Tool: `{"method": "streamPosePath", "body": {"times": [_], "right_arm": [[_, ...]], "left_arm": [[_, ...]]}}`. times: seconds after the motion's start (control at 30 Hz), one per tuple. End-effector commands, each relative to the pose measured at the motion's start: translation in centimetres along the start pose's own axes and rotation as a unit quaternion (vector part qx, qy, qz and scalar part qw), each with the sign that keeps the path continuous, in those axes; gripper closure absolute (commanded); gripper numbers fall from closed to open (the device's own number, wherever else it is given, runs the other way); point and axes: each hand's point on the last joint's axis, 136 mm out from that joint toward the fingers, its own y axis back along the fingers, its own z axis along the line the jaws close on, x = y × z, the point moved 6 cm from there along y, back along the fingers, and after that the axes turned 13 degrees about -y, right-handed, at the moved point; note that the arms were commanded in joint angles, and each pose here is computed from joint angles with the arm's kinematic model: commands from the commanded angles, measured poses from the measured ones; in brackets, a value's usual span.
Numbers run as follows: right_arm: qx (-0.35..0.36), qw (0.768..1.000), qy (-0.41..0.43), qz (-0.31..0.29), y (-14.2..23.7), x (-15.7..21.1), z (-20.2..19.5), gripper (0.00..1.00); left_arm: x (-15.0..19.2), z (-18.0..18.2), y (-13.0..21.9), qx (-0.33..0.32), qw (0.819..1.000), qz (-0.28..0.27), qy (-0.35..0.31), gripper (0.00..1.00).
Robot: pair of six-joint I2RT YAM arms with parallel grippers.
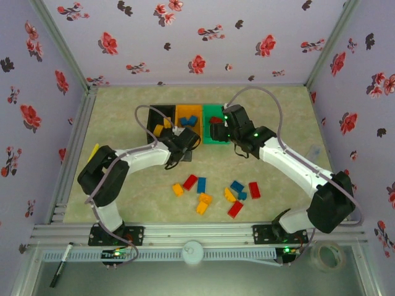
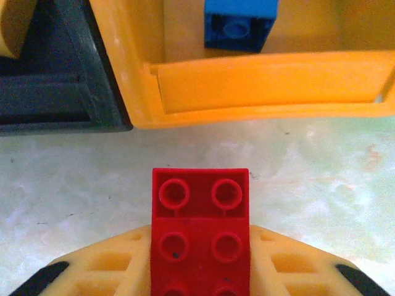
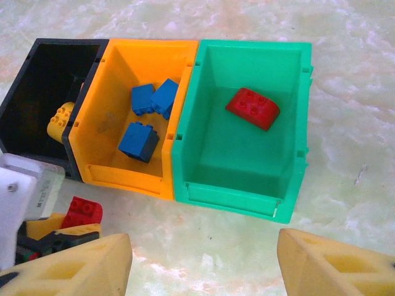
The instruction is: Sort the legos into containers by color
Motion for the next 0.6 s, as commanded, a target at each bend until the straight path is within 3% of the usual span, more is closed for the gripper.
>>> {"method": "streamPosePath", "body": {"times": [0.0,0.57], "right_arm": [[0.01,1.0,0.0,-0.012,0.7,-0.1,-0.6,0.36],[0.043,0.998,-0.037,-0.017,1.5,0.7,-3.5,0.38]], "left_arm": [[-1.8,0.3,2.6,-0.006,1.0,-0.023,-0.013,0.76],[-8.2,-0.8,7.9,0.023,0.996,-0.079,-0.035,0.76]]}}
